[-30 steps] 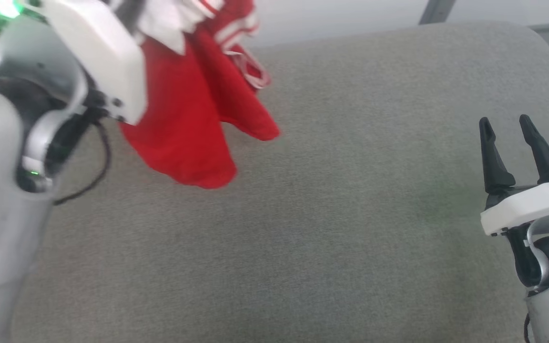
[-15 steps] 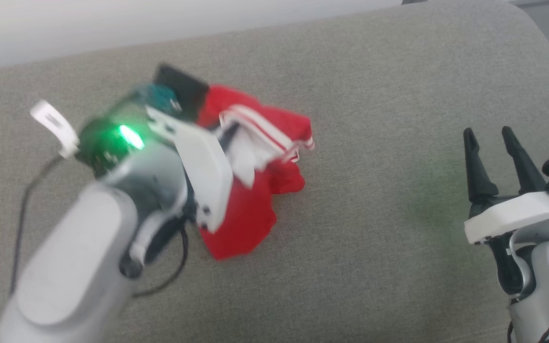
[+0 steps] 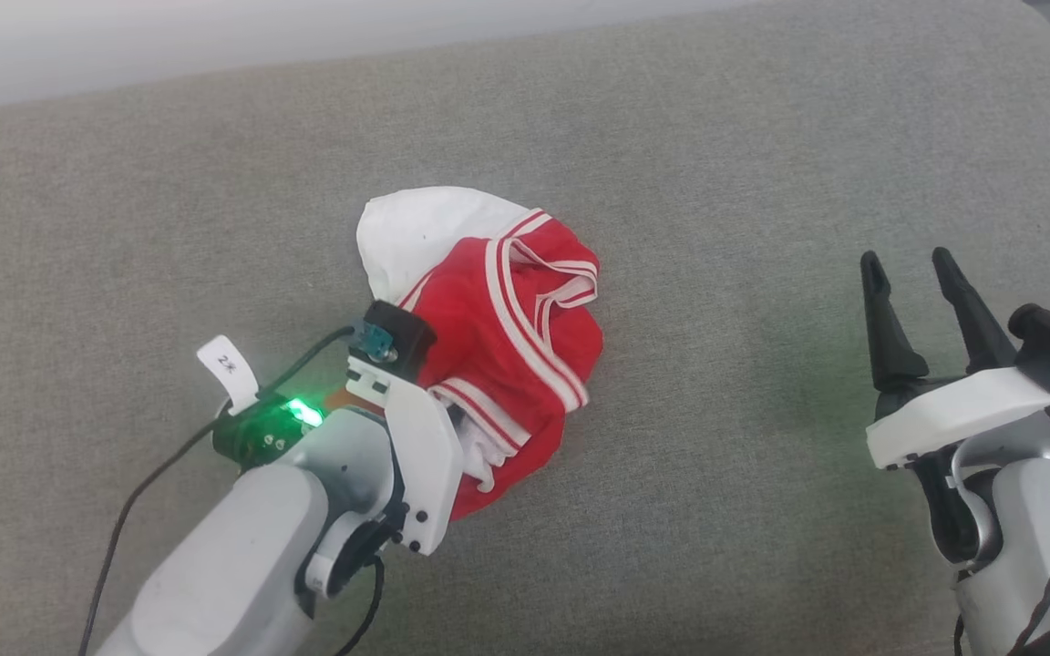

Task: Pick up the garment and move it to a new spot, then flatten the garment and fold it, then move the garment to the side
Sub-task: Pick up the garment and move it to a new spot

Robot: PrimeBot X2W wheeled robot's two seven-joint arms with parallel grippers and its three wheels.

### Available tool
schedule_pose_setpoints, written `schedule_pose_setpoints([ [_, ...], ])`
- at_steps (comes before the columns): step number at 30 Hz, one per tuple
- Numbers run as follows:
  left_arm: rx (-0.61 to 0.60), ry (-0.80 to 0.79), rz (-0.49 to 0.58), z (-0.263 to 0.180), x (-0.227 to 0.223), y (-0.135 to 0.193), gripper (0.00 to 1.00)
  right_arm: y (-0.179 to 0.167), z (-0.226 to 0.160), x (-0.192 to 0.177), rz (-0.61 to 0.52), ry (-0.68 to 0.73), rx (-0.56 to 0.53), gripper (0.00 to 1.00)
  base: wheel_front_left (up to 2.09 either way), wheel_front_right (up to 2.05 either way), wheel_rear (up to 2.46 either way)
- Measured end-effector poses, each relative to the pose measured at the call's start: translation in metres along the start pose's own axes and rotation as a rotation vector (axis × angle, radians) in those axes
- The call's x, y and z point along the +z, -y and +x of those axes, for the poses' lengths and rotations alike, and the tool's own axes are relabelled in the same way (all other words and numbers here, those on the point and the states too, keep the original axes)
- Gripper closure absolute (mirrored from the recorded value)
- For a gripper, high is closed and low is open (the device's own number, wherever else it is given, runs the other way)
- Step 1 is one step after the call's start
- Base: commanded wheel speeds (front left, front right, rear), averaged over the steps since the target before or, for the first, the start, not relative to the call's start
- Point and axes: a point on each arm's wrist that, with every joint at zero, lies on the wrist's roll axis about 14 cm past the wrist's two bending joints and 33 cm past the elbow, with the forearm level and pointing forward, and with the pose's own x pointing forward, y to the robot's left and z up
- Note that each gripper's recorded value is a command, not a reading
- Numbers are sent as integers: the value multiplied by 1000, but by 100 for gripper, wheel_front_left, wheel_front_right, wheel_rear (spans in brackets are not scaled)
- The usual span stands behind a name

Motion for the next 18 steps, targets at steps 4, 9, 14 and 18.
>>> schedule_pose_setpoints([
  [4, 3, -39, -10, 8, -17, -1, 100, -4, 3, 0, -1, 0, 13, 0, 0, 0, 0],
  [9, -9, -46, -13, 14, -23, 1, 100, -7, 5, 2, -2, 6, 24, 0, 0, 0, 0],
  [14, -24, -30, -31, 10, -22, 4, 0, -9, 4, 7, -7, 16, 33, 0, 0, 0, 0],
  [18, -12, 5, -38, 0, -15, 3, 0, -13, -2, 11, -7, 20, 46, 0, 0, 0, 0],
])
